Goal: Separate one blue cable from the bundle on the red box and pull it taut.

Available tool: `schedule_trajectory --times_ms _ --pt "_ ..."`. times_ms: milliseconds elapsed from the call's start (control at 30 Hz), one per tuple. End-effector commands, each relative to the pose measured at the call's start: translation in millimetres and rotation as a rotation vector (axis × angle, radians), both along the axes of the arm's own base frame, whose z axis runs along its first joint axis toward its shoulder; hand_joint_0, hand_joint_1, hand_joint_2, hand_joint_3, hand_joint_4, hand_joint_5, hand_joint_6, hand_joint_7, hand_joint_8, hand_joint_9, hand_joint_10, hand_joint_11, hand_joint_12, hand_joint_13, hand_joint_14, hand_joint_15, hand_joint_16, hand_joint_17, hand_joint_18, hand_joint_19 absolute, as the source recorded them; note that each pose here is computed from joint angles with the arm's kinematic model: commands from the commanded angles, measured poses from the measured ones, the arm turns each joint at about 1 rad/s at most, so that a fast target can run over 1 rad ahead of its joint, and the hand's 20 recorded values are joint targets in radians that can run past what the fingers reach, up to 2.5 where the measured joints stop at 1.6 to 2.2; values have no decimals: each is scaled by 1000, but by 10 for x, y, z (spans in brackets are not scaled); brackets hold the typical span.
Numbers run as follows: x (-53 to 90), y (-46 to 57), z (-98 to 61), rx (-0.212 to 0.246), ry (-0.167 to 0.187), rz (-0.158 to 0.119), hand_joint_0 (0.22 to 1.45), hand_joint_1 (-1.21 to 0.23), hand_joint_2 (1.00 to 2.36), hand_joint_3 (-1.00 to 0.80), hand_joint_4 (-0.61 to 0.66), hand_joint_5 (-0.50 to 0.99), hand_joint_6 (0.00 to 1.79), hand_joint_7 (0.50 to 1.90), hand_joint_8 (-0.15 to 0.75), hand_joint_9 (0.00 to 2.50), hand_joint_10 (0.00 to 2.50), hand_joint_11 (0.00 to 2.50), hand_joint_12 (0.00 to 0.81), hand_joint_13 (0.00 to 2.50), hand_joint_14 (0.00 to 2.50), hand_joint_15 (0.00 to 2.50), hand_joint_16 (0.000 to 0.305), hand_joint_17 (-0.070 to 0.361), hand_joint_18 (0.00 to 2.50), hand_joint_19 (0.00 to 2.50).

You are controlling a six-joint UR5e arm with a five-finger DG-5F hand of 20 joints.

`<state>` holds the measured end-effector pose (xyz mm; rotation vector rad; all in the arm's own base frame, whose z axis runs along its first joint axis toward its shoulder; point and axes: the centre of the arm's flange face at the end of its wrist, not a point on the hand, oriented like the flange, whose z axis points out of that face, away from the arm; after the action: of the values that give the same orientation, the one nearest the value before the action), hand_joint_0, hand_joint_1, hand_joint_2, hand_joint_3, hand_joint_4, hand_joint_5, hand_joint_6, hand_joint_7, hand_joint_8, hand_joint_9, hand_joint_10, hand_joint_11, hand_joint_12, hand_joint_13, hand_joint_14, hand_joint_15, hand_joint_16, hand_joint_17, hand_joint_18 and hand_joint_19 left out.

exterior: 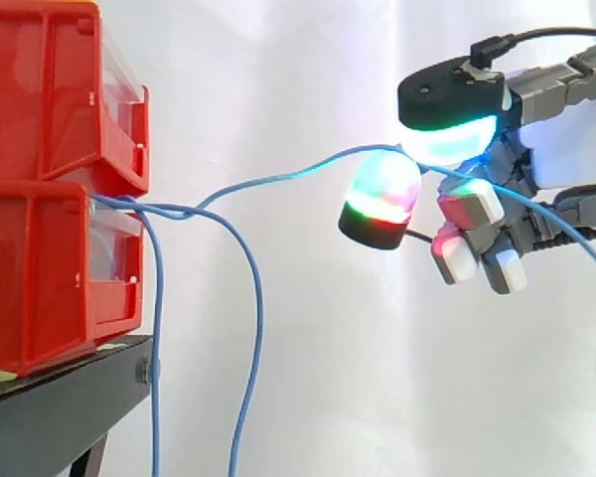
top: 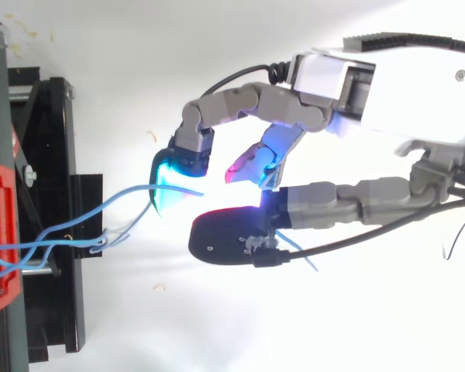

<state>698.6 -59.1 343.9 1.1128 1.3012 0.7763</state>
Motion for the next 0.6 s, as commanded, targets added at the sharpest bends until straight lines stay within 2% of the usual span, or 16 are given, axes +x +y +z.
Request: schedule_trajectory --times_ms 0,367,400,467,567 --pt "-2 0 8 3 -2 0 747 -714 1016 -19 266 -97 503 1037 328 1091 15 794 343 980 15 486 37 83 973 601" --pt "-5 -1 6 4 1 0 749 -776 1018 -155 245 -100 503 1053 310 1037 17 786 333 894 14 477 36 80 906 574" --pt "-31 -5 86 3 -8 0 749 -776 1018 -157 245 -100 503 1056 306 1035 14 778 332 892 16 475 36 81 906 574" --pt "-33 -5 85 7 -7 0 715 -745 1019 -181 250 -103 503 1051 307 1018 16 767 336 832 13 448 37 83 901 542" --pt "-82 -13 110 0 18 0 673 -705 1017 -242 256 -104 503 1048 306 1011 15 772 335 821 13 441 38 85 893 546"
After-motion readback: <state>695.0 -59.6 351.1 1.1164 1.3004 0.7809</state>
